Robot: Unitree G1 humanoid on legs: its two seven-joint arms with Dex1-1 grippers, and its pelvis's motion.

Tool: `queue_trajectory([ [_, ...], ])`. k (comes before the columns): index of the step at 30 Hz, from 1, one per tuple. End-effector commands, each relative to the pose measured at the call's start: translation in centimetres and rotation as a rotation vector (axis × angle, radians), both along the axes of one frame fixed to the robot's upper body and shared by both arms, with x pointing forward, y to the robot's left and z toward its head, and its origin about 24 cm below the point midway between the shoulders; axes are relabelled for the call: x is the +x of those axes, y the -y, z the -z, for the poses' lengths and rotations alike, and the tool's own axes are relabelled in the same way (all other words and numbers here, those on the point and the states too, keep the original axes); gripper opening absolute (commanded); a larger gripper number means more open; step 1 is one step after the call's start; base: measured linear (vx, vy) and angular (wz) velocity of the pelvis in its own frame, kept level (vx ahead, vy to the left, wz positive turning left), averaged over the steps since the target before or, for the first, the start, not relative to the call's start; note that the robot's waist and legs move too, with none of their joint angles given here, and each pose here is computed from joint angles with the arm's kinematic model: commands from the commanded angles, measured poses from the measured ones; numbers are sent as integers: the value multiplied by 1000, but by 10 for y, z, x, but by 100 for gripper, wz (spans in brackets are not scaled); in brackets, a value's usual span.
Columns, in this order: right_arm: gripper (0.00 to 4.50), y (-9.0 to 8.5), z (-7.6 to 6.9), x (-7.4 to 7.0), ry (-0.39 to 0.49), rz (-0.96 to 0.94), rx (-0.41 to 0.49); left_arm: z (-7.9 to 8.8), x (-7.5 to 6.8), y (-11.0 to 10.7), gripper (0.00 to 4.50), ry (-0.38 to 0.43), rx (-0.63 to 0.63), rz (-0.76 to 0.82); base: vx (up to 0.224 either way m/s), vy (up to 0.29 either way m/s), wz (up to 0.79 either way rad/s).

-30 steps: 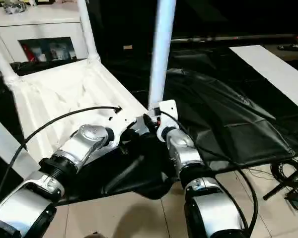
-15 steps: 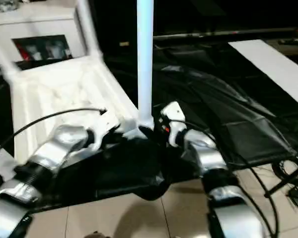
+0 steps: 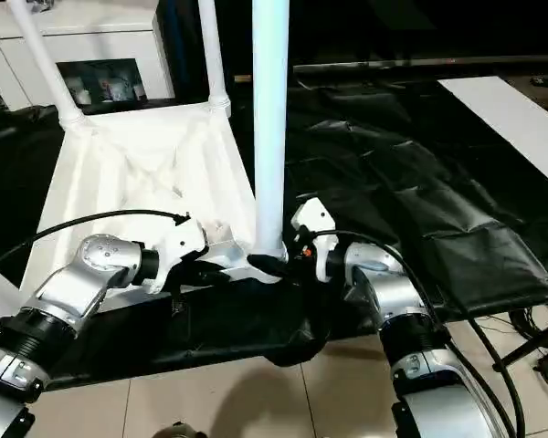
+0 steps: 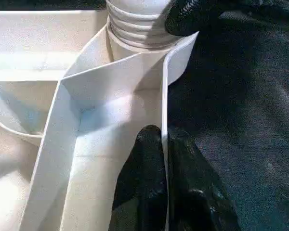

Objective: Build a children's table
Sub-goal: Rotate leg to tighten

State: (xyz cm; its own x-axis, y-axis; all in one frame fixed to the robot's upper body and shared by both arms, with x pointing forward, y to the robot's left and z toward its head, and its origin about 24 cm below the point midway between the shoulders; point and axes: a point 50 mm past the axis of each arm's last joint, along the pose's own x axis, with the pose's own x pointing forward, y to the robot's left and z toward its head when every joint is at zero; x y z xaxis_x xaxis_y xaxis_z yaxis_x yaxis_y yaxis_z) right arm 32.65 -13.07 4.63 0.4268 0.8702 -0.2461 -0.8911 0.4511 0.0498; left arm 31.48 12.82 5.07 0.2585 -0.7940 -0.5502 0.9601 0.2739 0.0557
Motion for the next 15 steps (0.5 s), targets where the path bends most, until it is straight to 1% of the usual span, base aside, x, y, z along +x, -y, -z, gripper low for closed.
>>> queue_trajectory([
  [1, 353, -3, -2, 0, 1, -9, 2, -13, 0, 12, 0, 38, -54, 61, 0, 0, 0],
  [2, 351, -4, -1, 0, -1, -19, -9, -13, 1, 12, 0, 39, -52, 57, 0, 0, 0],
  [4, 324, -5, 1, -1, -3, -27, -20, -13, 1, 12, 0, 39, -51, 53, 0, 0, 0],
  [9, 284, -6, 1, -1, -4, -27, -14, -13, 1, 12, 0, 39, -55, 44, 0, 0, 0],
  [15, 274, -7, 2, -1, -17, -40, -16, -11, -1, 11, 0, 35, -56, 34, 0, 0, 0],
])
